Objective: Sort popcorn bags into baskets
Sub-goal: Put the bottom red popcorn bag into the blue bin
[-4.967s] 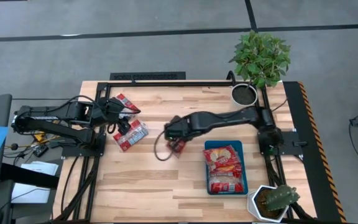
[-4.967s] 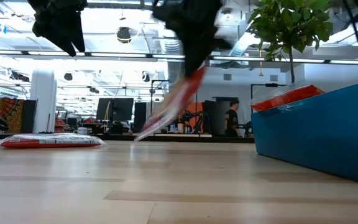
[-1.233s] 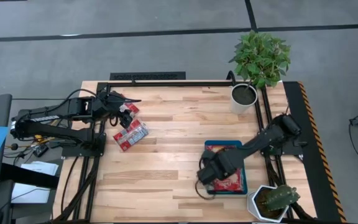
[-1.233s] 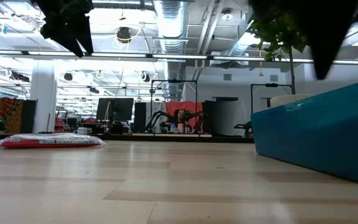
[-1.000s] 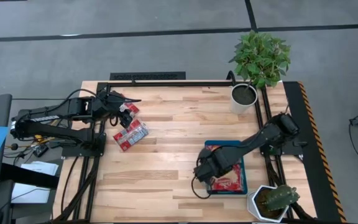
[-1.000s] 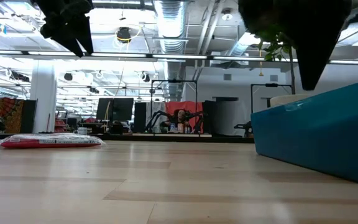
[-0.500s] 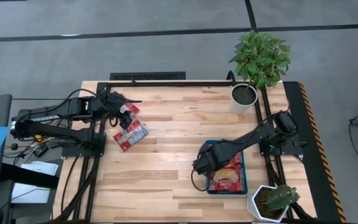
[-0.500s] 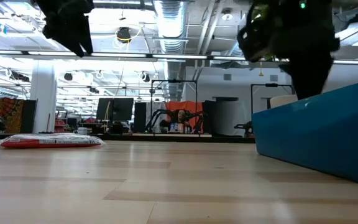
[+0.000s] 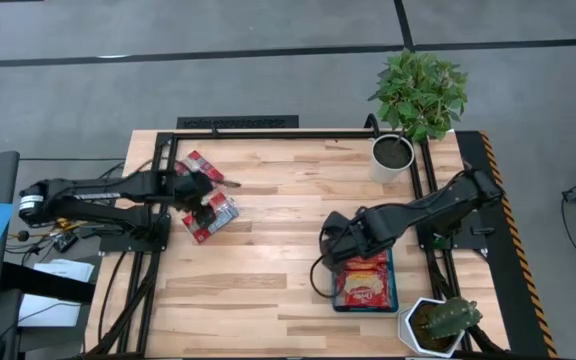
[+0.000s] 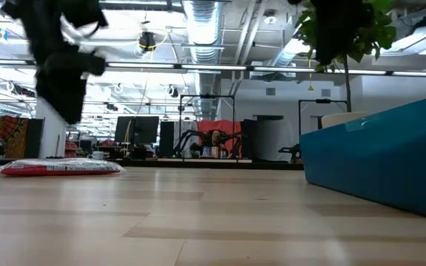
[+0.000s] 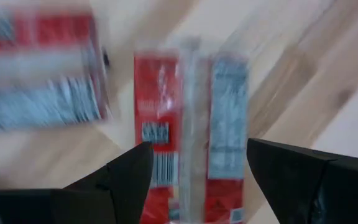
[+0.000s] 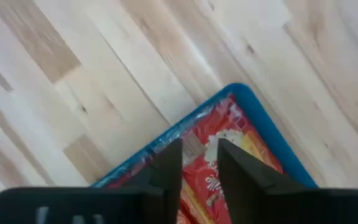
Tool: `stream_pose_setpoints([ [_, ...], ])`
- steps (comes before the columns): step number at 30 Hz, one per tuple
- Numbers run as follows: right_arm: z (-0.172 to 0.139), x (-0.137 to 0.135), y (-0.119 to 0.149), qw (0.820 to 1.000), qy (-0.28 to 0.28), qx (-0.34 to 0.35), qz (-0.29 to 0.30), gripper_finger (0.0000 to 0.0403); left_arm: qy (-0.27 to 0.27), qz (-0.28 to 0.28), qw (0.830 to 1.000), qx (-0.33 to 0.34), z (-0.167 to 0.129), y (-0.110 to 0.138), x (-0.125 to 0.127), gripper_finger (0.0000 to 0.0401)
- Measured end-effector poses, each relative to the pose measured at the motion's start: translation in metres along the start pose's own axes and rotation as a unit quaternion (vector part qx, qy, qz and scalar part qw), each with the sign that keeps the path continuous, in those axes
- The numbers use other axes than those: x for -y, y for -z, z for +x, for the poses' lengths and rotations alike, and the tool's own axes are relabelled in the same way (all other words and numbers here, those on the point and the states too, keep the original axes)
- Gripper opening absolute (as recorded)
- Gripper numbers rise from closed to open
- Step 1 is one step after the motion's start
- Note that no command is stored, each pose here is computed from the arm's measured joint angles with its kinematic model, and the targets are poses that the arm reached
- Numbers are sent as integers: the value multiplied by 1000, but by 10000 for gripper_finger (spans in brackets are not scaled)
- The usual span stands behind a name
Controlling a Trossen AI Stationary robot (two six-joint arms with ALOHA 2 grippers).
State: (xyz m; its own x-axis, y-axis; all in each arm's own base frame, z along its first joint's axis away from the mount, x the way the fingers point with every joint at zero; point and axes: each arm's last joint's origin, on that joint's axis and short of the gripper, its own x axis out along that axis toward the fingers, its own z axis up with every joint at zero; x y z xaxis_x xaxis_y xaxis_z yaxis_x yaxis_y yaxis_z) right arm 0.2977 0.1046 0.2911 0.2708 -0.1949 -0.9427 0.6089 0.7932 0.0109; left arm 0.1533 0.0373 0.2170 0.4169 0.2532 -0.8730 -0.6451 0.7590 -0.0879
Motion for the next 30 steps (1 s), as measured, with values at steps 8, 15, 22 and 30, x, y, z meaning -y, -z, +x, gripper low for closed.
stream_pose_setpoints([
  [8, -10, 6, -1, 1000, -2, 21, 6, 202, 7, -88, 996, -7, 38, 31, -3, 250],
  [15, -8, 6, -2, 1000, 2, 21, -1, 212, -72, -66, 994, -54, 70, 49, -7, 230],
  [22, -7, 7, -8, 997, 22, 71, -22, 189, -30, -69, 997, -31, 92, 40, 8, 114],
  [30, -2, 12, -54, 984, -21, 168, -49, 164, 75, -45, 996, -1, 87, 21, 30, 7],
])
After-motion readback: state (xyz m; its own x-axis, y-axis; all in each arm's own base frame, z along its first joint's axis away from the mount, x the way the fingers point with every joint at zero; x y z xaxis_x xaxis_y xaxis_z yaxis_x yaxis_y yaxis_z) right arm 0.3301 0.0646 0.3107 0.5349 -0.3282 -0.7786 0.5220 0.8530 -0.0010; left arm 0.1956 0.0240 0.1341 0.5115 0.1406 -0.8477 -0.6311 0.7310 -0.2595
